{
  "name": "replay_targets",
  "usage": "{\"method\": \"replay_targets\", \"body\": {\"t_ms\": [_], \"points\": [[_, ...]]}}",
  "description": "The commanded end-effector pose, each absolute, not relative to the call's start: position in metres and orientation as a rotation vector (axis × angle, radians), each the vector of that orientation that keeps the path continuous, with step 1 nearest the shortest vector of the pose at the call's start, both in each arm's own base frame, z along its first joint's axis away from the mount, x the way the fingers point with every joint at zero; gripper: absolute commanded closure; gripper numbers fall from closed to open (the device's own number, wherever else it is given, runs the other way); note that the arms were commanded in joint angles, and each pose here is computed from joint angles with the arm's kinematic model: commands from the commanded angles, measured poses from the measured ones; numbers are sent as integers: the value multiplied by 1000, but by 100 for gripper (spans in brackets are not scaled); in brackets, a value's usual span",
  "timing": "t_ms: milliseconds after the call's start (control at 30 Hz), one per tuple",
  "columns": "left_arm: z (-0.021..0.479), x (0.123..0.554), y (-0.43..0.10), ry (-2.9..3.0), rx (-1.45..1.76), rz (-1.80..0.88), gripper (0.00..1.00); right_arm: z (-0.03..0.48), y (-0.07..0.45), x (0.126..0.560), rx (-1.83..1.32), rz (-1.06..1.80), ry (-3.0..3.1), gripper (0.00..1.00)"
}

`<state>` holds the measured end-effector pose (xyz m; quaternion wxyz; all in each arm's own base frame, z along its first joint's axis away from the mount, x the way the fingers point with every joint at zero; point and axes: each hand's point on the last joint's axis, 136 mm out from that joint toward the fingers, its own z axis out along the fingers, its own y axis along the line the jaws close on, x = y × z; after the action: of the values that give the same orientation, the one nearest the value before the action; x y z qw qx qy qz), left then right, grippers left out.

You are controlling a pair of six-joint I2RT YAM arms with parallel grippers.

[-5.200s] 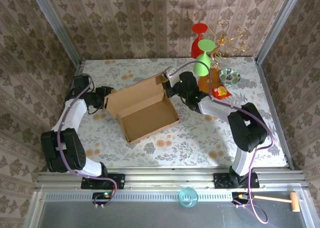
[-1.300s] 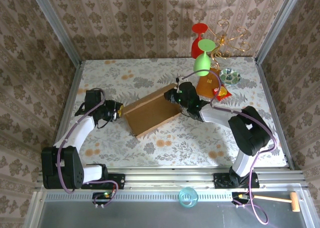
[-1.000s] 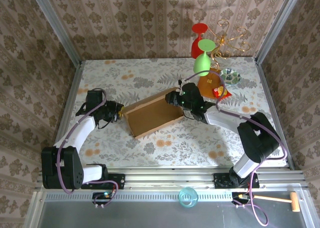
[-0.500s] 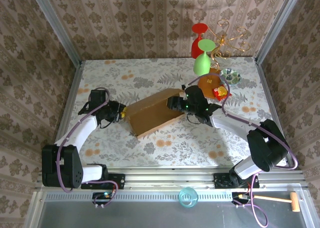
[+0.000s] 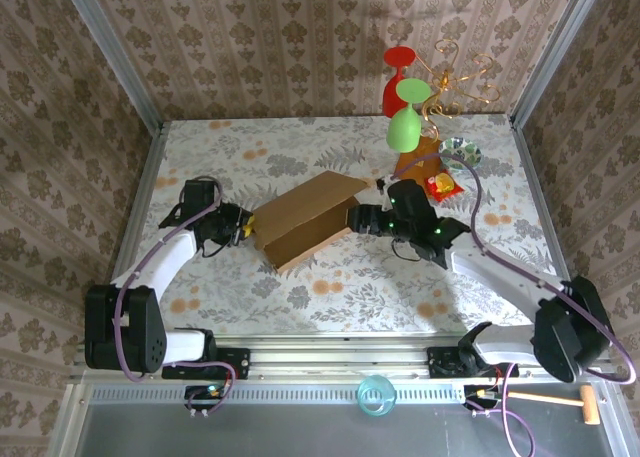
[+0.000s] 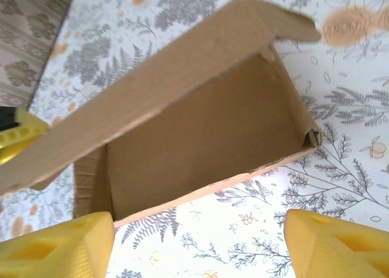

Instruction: Fold the paper box

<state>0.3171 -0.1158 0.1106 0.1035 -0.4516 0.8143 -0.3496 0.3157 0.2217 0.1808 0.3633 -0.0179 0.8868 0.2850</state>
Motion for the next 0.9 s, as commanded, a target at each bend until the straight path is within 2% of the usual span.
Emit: {"method": "replay_targets", "body": {"t_ms": [0, 167, 333, 600, 867], "points": [[112, 319, -114, 2423, -1313, -989, 80, 202, 216, 305, -61, 732, 2260, 26], [111, 318, -114, 2448, -1280, -960, 80, 232, 209, 318, 115, 745, 2219, 29], [108, 314, -112, 2506, -1214, -899, 76, 231, 217, 336, 397, 842, 2283, 28], [101, 307, -109, 2572, -1135, -835, 66, 179, 248, 351, 766, 948, 2549, 26], [94, 308, -115, 2626, -1031, -840, 52, 139, 237, 357, 860, 824, 2648, 26]]}}
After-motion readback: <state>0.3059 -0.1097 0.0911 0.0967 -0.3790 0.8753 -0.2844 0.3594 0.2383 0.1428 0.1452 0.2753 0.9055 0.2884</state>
